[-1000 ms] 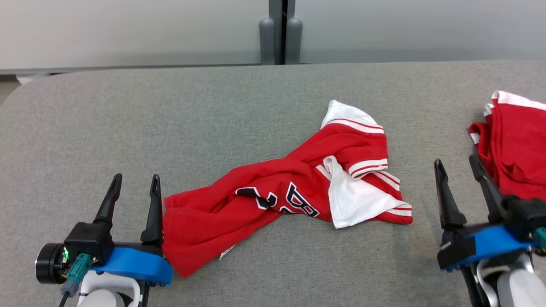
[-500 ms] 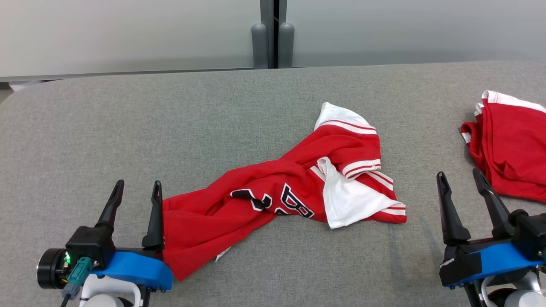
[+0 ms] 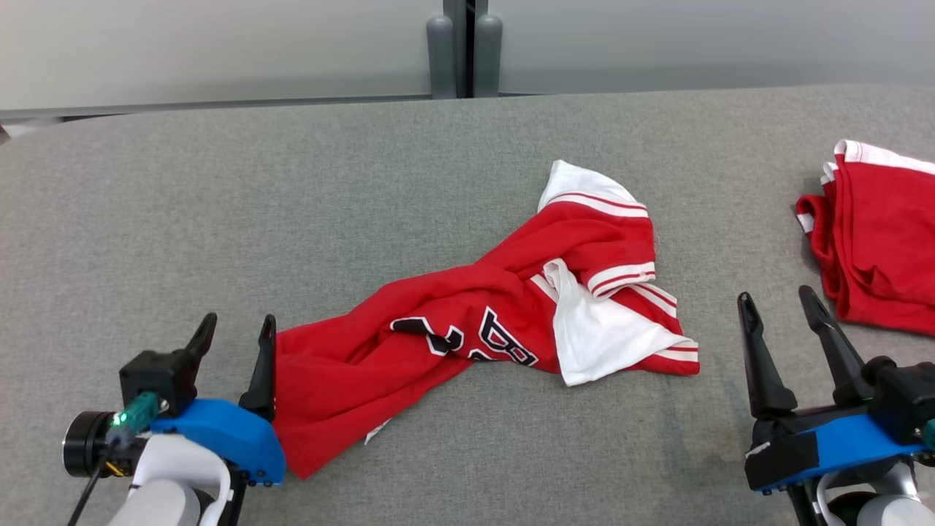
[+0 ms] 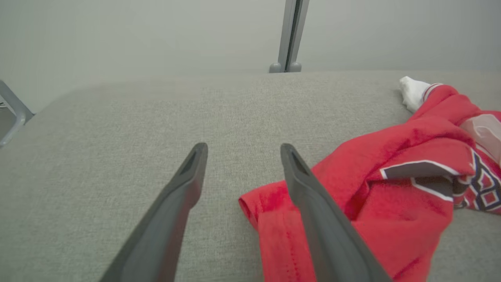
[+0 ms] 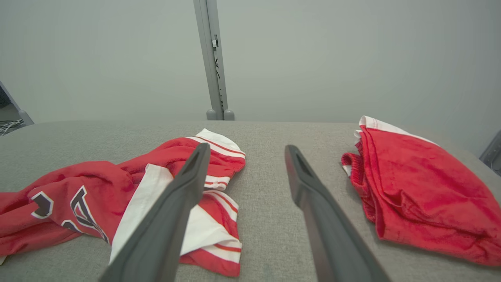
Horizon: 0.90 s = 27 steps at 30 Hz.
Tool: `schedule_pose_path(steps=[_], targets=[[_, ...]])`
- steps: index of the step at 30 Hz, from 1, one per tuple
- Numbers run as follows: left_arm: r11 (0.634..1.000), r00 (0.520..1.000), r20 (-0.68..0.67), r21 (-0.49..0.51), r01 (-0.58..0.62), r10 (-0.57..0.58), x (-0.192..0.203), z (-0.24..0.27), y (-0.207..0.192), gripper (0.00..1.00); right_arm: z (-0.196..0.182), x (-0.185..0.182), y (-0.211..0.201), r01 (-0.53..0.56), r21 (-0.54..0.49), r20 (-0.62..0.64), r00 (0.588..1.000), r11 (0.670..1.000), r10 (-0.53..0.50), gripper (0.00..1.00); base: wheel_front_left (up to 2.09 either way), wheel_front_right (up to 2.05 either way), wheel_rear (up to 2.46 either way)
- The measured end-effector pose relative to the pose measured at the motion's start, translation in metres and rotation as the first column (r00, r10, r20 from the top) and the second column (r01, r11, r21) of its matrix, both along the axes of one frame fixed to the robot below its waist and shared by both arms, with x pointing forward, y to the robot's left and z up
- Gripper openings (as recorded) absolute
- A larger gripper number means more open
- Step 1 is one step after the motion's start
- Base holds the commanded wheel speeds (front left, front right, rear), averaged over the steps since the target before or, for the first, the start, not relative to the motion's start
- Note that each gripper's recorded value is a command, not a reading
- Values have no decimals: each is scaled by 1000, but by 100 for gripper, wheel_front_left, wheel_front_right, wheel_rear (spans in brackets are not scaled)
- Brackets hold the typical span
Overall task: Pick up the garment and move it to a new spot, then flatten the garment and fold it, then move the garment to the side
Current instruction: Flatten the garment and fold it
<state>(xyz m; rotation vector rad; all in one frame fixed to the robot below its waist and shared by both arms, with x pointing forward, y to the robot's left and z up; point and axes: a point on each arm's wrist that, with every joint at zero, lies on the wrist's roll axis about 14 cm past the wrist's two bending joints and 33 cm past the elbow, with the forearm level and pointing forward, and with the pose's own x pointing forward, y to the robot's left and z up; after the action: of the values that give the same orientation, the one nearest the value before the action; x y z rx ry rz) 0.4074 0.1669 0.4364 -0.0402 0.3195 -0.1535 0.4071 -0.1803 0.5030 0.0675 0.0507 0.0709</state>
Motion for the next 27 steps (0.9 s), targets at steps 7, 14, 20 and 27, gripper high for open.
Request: schedule_pose_path(steps=[7, 14, 20, 27], targets=[[999, 970, -238, 5, 49, -46, -1, -46, -5, 100, -6, 0, -3, 9, -2, -20, 1000, 1000, -9, 100, 0, 0, 0], [997, 921, -384, -4, 76, -72, -9, -75, -5, 100, -9, -1, -8, 25, 3, -30, 999, 1000, -25, 100, 0, 0, 0], [995, 911, -401, -15, 96, -94, -4, -81, -7, 0, -9, -2, -10, 29, 9, -28, 999, 1000, -29, 100, 0, 0, 0], [994, 985, -144, 42, 105, -98, 44, -31, -7, 0, -2, -6, -13, 41, 12, -11, 999, 999, -41, 100, 0, 0, 0]])
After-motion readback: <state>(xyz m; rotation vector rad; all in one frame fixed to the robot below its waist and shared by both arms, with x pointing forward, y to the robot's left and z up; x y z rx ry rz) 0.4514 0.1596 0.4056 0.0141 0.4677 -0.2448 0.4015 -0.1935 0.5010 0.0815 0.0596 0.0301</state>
